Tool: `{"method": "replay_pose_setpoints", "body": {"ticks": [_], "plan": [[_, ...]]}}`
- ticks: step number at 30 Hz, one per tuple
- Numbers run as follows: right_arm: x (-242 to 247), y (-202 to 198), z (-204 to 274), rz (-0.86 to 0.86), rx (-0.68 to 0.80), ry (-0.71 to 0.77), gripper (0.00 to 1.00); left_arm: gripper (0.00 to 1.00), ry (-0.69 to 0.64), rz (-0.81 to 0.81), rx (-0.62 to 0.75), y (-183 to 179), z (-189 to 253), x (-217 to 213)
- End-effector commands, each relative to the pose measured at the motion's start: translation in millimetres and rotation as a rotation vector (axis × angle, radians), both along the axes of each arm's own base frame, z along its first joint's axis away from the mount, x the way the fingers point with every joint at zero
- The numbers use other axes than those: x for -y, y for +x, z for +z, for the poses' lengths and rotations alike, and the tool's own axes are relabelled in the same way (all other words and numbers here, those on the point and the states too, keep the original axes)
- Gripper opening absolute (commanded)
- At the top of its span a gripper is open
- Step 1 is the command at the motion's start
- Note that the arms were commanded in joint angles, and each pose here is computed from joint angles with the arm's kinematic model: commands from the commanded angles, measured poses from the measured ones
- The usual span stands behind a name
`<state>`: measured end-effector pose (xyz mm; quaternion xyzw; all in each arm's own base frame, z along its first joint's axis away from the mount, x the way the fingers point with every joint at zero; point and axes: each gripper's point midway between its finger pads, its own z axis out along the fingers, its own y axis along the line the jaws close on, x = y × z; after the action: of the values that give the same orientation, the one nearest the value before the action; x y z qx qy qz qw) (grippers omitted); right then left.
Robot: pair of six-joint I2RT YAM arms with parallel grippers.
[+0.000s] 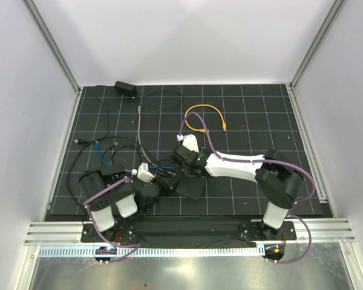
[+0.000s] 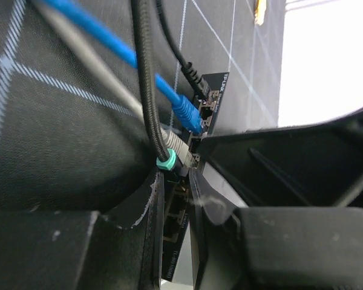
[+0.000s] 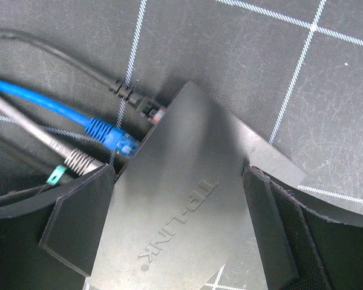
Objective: Pull the plug from the switch port
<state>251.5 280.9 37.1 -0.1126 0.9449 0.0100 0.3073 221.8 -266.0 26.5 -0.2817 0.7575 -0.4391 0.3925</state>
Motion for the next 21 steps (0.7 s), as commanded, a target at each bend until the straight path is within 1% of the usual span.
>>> {"method": "replay_pose_setpoints", "body": {"ticks": [1,4,5,7,8,11,12,15,17,19,21], "plan": [[42.5,-43.9,-53.0,0.005,-0.238,-0.179,0.95,0.0,0.173,0.006,0.145,6.8,11.1,-18.8],[40.8,-44.3,-57.2,0.007,-0.248,-0.18,0.95,0.0,0.209,-0.023,0.151,5.5,8.1,-16.1],[38.9,-44.3,-58.0,0.008,-0.253,-0.178,0.95,0.0,0.187,-0.03,0.168,6.0,13.0,-12.6],[39.6,-44.8,-61.0,0.008,-0.259,-0.186,0.95,0.0,0.191,-0.043,0.174,5.5,8.6,-10.2],[39.9,-44.7,-60.5,0.007,-0.258,-0.187,0.95,0.0,0.163,-0.038,0.188,6.4,13.9,-8.6],[40.4,-46.2,-62.5,0.012,-0.26,-0.187,0.95,0.0,0.164,-0.031,0.19,7.9,9.1,-9.6],[42.7,-46.3,-63.5,0.012,-0.262,-0.195,0.95,0.0,0.14,-0.01,0.184,10.0,9.1,-13.8],[45.3,-47.8,-63.9,0.013,-0.262,-0.199,0.95,0.0,0.125,0.009,0.177,12.7,11.5,-19.8],[45.7,-47.5,-64.5,0.012,-0.261,-0.198,0.95,0.0,0.086,0.03,0.179,14.6,19.8,-20.9],[46.6,-47.3,-66.5,0.014,-0.266,-0.206,0.95,0.0,0.029,0.103,0.152,16.1,23.7,-33.2],[48.1,-48.5,-69.6,0.018,-0.271,-0.212,0.95,0.0,0.018,0.138,0.154,17.7,27.9,-40.3]]}}
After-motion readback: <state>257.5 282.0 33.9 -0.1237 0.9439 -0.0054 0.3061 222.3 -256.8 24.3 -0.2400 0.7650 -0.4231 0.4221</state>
